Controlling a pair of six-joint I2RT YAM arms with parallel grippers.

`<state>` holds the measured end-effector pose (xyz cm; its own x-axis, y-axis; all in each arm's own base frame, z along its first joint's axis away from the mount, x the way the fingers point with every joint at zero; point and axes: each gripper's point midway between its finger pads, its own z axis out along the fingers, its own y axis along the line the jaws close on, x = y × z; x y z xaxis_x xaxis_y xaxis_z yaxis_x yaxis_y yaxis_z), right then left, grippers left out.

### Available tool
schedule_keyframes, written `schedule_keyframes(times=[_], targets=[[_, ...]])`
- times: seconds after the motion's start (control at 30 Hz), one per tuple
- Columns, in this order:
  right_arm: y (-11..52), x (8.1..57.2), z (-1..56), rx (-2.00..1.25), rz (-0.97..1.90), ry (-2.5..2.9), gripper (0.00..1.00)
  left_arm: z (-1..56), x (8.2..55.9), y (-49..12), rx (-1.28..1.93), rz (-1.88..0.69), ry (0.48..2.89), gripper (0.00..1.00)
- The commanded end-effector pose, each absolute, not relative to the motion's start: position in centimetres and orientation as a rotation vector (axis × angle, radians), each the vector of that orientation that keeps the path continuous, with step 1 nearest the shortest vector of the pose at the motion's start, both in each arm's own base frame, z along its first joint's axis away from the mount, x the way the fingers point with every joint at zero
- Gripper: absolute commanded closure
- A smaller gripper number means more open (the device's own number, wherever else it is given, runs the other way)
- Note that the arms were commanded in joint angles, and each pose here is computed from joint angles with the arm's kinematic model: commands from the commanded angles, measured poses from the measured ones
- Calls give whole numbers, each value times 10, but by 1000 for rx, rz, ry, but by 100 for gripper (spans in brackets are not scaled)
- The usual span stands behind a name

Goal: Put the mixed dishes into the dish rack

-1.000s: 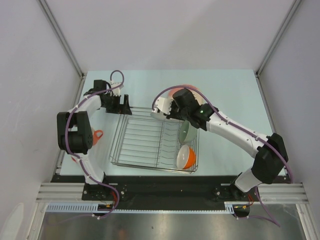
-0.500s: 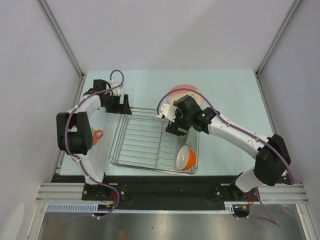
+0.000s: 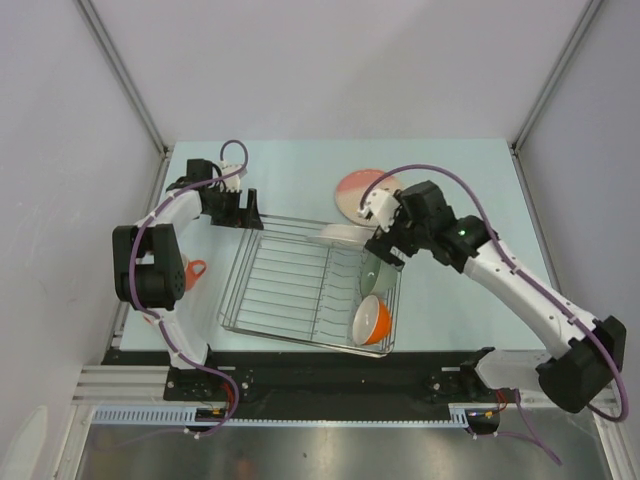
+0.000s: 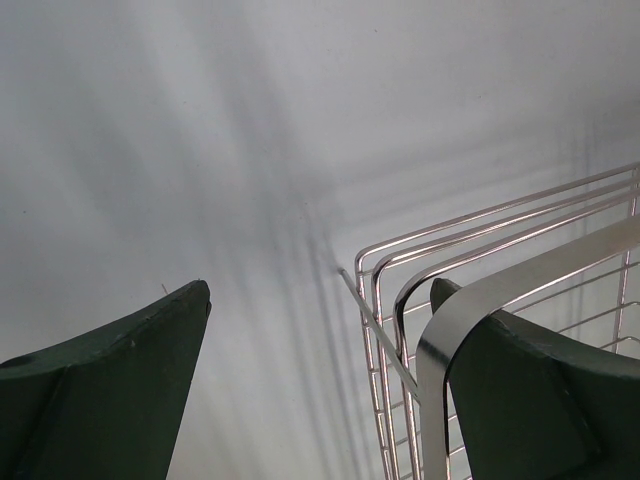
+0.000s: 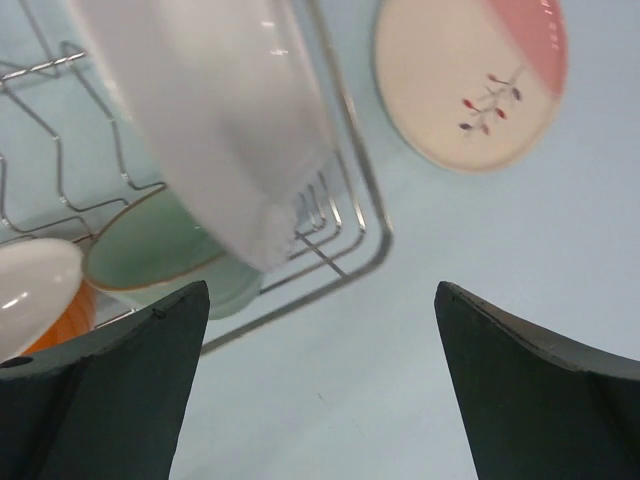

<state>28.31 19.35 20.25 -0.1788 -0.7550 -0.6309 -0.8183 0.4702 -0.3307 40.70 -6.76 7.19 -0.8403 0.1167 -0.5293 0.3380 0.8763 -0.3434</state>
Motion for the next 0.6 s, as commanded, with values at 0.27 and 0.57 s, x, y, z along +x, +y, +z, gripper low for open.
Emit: schedule_keyframes(times=[0.27,0.57], targets=[[141,348,202,-569,240,2213,0,98,415,-68,360,-546,2476,3],[141,355,164,-578,218,2328,0,96,416,-67,369,-538,2479,3]])
